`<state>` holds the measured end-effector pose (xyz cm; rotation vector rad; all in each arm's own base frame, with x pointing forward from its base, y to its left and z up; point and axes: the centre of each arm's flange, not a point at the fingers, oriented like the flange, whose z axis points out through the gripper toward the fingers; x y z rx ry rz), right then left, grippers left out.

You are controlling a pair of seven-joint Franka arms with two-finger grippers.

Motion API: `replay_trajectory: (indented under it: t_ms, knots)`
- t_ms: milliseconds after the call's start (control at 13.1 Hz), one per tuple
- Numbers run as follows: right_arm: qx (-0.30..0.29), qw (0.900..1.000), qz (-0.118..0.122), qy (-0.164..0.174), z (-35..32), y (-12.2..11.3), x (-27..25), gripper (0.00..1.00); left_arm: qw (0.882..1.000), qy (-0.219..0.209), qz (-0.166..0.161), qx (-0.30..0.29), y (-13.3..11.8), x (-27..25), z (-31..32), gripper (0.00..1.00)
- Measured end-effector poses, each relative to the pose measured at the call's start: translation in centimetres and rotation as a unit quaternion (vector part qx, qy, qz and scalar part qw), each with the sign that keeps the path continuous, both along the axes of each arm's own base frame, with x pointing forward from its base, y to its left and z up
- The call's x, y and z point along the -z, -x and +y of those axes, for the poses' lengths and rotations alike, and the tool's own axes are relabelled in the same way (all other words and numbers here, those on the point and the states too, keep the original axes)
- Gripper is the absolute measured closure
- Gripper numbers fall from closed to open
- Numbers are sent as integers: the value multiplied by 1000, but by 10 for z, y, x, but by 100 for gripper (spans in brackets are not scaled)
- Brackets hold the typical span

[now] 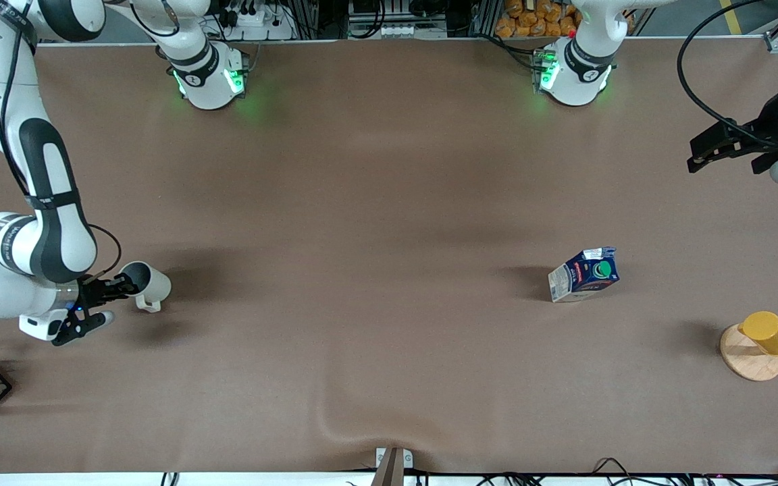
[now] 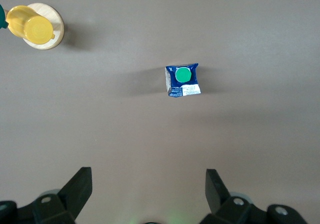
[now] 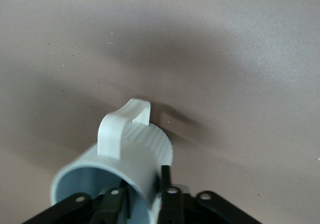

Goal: Place milk next to cup
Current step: 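Carry the white mug toward the table centre with the right gripper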

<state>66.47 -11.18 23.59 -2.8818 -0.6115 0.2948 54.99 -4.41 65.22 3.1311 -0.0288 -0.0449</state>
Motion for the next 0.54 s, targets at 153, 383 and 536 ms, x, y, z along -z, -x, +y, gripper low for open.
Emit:
replay_trajectory:
  t_ms: [153, 383, 536]
  knots:
    - [-7, 1000, 3, -5, 3, 0, -1, 96, 1000, 0, 0, 0, 0, 0, 0, 0]
    - [-55, 998, -4, -29, 31, -7, -18, 96, 1000, 0, -1, 1, 0, 0, -1, 0]
    - [-82, 995, -21, -45, 62, -14, -40, 96, 1000, 0, -1, 2, 0, 0, -2, 0]
